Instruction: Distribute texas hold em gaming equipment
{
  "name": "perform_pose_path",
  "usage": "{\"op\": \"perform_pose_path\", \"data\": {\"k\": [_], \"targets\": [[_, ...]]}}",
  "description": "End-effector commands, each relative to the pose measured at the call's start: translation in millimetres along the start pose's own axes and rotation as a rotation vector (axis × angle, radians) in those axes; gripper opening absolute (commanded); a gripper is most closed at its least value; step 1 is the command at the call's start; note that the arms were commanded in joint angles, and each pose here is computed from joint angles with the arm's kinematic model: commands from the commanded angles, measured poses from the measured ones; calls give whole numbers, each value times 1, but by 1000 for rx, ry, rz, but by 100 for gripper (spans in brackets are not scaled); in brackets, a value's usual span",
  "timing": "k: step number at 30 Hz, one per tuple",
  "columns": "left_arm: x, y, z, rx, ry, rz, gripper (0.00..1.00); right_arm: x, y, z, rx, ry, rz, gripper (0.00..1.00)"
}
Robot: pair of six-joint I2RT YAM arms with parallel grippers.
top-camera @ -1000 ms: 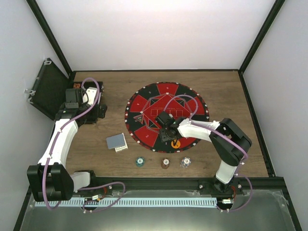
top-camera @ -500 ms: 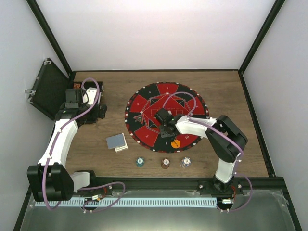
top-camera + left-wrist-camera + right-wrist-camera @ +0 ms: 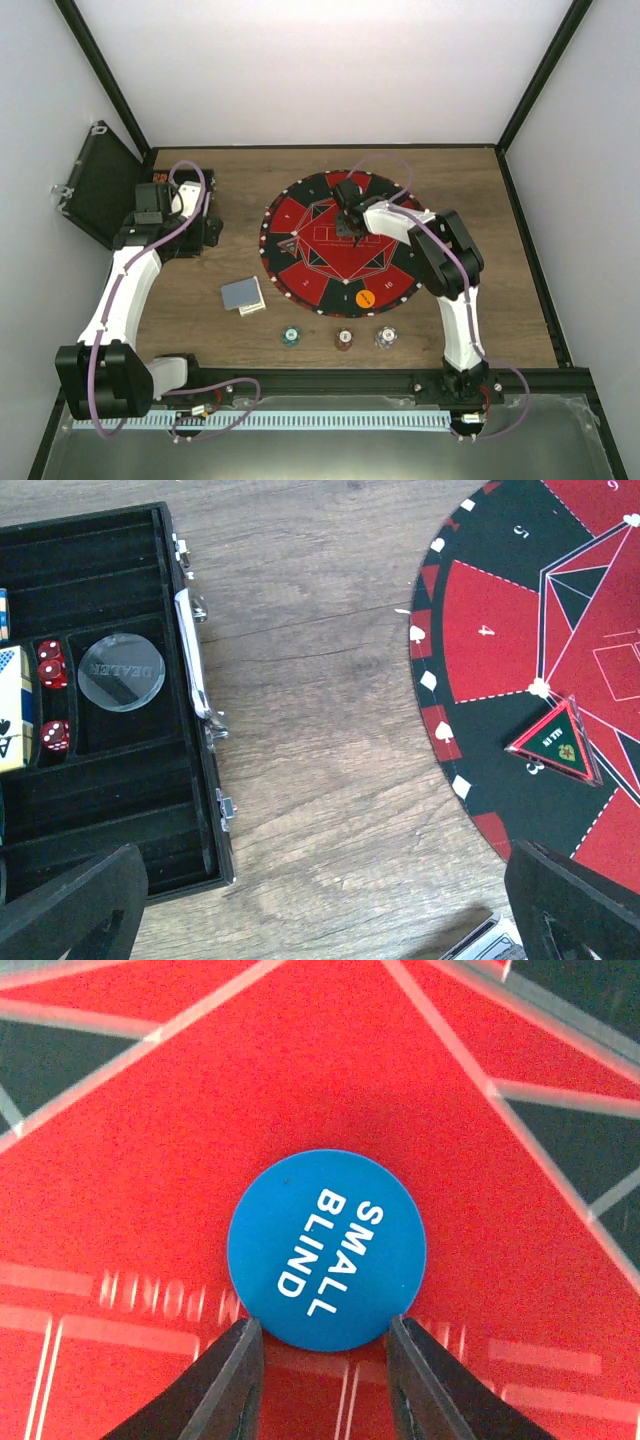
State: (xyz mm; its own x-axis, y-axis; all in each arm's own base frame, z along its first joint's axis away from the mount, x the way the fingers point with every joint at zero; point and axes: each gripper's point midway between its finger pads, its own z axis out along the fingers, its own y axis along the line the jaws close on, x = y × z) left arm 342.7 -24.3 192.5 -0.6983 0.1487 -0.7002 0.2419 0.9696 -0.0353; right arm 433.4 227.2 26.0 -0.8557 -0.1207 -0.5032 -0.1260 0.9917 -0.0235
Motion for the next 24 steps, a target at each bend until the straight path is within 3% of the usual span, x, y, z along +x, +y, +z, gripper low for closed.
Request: {"op": "perform_pose_path", "data": {"k": [1, 6, 15, 19, 24], "targets": [[-7, 2, -6, -2, -7, -2, 100, -30, -24, 35, 69, -21, -1, 36], [-6, 3, -2, -4, 8, 3, 100, -67, -28, 53, 73, -52, 8, 36], [-3, 2, 5, 11, 27, -4, 100, -87, -23, 76, 47, -45, 0, 38], [-2, 1, 6, 22, 31, -12, 100, -89, -20, 62, 25, -44, -2, 51], [-3, -1, 3, 25, 25, -9, 100, -87, -15, 9, 1, -73, -8, 75]]}}
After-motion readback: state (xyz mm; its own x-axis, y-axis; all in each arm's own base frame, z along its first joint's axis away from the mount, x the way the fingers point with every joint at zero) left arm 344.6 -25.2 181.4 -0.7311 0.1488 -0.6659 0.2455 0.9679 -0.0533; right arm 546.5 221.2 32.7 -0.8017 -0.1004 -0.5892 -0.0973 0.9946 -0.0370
